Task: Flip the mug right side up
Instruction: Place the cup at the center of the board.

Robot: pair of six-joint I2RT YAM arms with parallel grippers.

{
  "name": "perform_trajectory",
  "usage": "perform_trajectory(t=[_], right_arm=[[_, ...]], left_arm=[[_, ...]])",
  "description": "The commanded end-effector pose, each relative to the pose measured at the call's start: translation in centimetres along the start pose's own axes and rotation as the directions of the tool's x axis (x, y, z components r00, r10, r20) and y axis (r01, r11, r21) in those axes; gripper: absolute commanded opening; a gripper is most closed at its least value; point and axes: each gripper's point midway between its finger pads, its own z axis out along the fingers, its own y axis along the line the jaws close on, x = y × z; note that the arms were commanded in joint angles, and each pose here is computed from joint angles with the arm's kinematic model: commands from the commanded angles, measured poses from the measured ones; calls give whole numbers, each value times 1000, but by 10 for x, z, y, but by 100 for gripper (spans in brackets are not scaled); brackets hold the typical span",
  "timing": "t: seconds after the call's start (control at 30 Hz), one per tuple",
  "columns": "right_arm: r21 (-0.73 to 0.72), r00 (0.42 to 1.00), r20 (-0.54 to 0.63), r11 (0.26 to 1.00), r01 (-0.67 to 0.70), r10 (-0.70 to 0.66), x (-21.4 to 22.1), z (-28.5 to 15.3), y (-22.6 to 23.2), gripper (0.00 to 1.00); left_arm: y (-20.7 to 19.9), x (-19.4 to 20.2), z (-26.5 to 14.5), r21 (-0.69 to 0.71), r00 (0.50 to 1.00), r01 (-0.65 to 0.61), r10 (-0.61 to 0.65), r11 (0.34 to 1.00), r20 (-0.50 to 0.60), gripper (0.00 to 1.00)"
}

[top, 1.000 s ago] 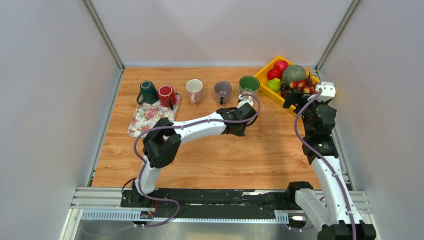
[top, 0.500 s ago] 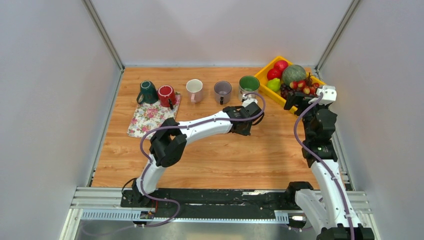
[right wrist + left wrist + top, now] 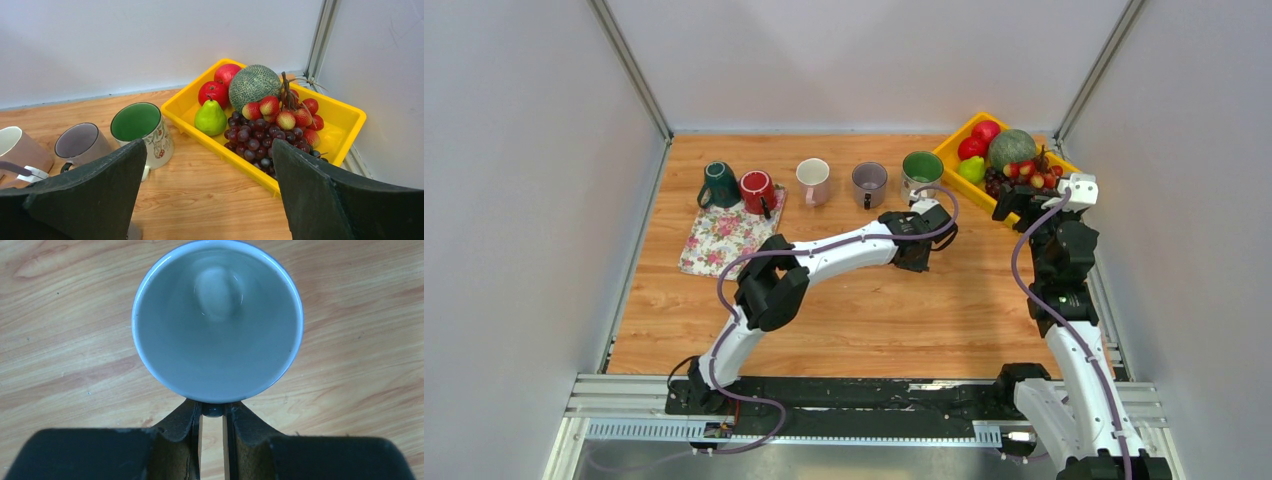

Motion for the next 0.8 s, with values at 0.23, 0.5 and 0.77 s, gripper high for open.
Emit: perform_trajectory(t=[0.23,0.5,0.77], right_arm=[[1,998,65,1000,-10,10,-17,-2,0,100],[-2,997,71,1000,-10,10,-19,-2,1,100],[-7,997,74,1000,-14,14,-19,-4,1,100]], left_arm=[[-20,-18,-10,42,998,50,-52,998,37,6],[-21,-24,-12,27,995,88,-89,996,44,7],[-21,-21,-4,14,995,90,-91,996,33,10]])
